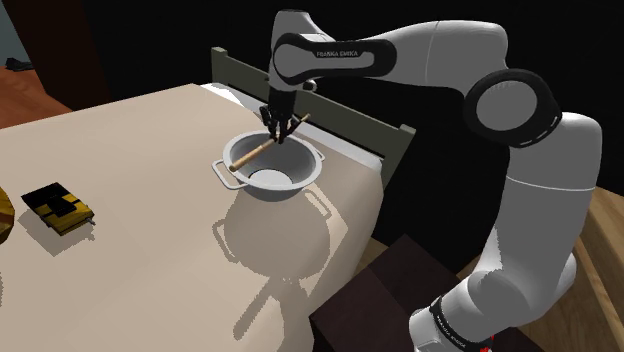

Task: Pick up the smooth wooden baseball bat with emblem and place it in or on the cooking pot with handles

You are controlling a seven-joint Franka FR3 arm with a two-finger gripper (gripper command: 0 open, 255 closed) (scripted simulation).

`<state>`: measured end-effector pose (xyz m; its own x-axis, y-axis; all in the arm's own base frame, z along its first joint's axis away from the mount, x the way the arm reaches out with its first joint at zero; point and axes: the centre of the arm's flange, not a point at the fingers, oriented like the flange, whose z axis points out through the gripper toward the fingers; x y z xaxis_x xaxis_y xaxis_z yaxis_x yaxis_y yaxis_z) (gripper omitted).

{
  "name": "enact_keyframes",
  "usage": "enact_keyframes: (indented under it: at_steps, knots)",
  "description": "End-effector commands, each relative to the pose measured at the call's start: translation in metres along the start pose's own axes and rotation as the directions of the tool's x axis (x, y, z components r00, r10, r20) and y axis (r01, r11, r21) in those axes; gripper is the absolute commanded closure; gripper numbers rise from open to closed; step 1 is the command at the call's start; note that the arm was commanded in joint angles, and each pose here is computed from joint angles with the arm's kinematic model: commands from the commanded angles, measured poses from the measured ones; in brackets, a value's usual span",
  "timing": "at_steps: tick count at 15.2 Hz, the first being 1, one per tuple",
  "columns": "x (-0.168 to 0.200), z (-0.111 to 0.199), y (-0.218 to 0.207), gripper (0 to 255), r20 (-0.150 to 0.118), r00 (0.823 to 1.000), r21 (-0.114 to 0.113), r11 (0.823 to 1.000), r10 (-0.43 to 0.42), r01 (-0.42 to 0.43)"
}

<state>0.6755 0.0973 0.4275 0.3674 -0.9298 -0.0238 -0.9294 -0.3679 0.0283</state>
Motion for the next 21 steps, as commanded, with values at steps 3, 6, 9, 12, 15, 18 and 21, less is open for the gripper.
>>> enact_keyframes:
  at_steps: [3,6,9,12,15,18,21]
  knots:
    - [0.006,0.017,-0.006,255,-0.001,1.0,0.0,1.0,0.001,-0.001]
    - [0.006,0.033,-0.006,255,-0.001,1.0,0.0,1.0,0.001,-0.001]
    - [0.006,0.049,-0.006,255,-0.001,1.0,0.0,1.0,0.001,-0.001]
    - [0.007,0.065,-0.007,255,-0.001,1.0,0.0,1.0,0.001,-0.001]
    - [0.007,0.07,-0.007,255,-0.001,1.0,0.0,1.0,0.001,-0.001]
    - [0.007,0.07,-0.007,255,-0.001,1.0,0.0,1.0,0.001,-0.001]
    - [0.007,0.07,-0.007,255,-0.001,1.0,0.0,1.0,0.001,-0.001]
